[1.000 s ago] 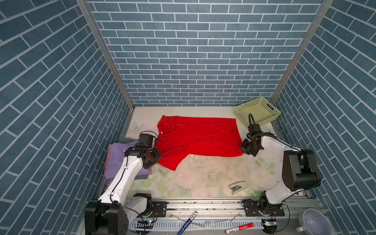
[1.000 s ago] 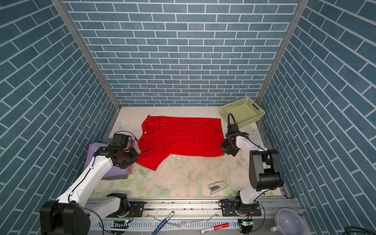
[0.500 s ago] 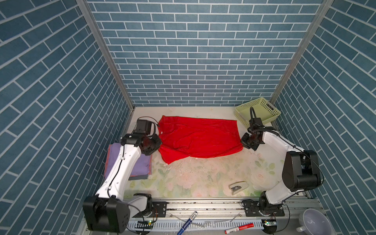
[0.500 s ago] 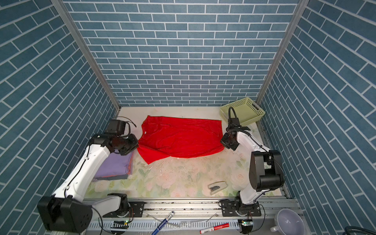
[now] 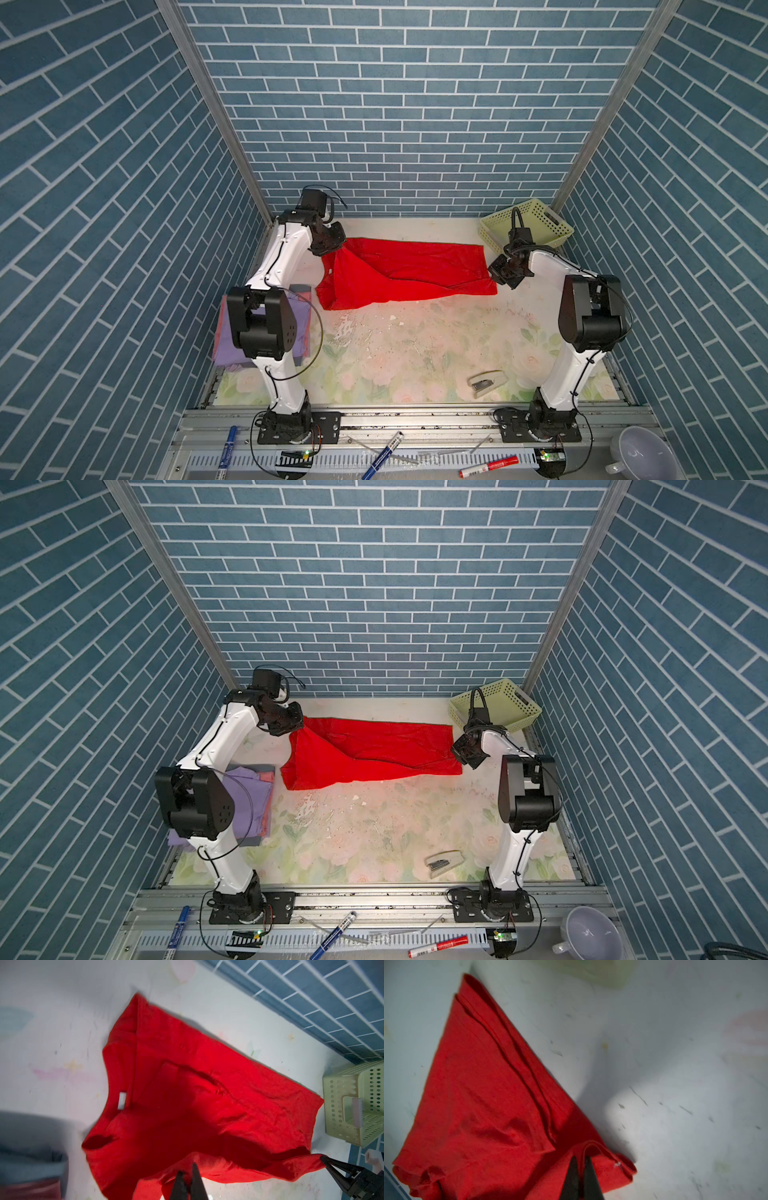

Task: Fold and stack t-shirts
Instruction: Fold the T-shirt at the center of the table.

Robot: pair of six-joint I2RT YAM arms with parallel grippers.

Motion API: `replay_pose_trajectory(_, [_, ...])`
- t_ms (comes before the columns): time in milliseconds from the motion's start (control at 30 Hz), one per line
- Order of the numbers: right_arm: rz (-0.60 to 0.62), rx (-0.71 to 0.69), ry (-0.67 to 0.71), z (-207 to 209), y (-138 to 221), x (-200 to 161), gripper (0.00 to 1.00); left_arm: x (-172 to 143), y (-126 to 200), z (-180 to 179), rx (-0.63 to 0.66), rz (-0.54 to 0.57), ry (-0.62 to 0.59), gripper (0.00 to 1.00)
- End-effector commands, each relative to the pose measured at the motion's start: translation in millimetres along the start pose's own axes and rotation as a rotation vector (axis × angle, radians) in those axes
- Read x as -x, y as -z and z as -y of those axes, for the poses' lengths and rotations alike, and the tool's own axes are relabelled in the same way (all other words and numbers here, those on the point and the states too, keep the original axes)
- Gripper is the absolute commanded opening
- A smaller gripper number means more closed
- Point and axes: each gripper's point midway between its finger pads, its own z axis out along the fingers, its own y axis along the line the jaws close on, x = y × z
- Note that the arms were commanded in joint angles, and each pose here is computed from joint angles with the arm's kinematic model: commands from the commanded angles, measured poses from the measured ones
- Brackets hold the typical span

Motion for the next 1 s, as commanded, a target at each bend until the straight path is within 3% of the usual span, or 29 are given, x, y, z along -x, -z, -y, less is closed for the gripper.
replay_pose_trajectory(0, [0.017, 0.032, -0.033, -18, 3, 15, 0.00, 8, -5, 14, -0.041, -0.030, -0.104, 0.00])
replay_pose_trajectory(300, [0.002, 0.050, -0.074, -29, -14, 32, 0.00, 34, -48, 16, -0.025, -0.060, -0.184, 0.00])
replay_pose_trajectory(367, [-0.002, 0.054, -0.084, -31, -17, 34, 0.12, 44, -52, 12, 0.004, -0.048, -0.195, 0.00])
replay_pose_trajectory(467, [0.019, 0.049, -0.083, -31, -14, 39, 0.17, 58, -60, 13, 0.010, -0.015, -0.204, 0.08])
replay_pose_trajectory(633, [0.086, 0.059, -0.054, -30, 7, 42, 0.46, 87, -60, 22, -0.003, 0.091, -0.216, 0.37])
replay_pose_trajectory(700, [0.118, 0.053, -0.035, -27, 21, 42, 0.48, 91, -56, 12, 0.057, 0.114, -0.194, 0.45])
replay_pose_trajectory(833, [0.129, 0.054, -0.007, -22, 39, 33, 0.49, 73, -48, -10, 0.157, 0.068, -0.148, 0.46])
replay_pose_trajectory(967, [0.095, 0.036, -0.030, -6, 43, 13, 0.50, 23, -42, -30, 0.175, 0.010, -0.058, 0.47])
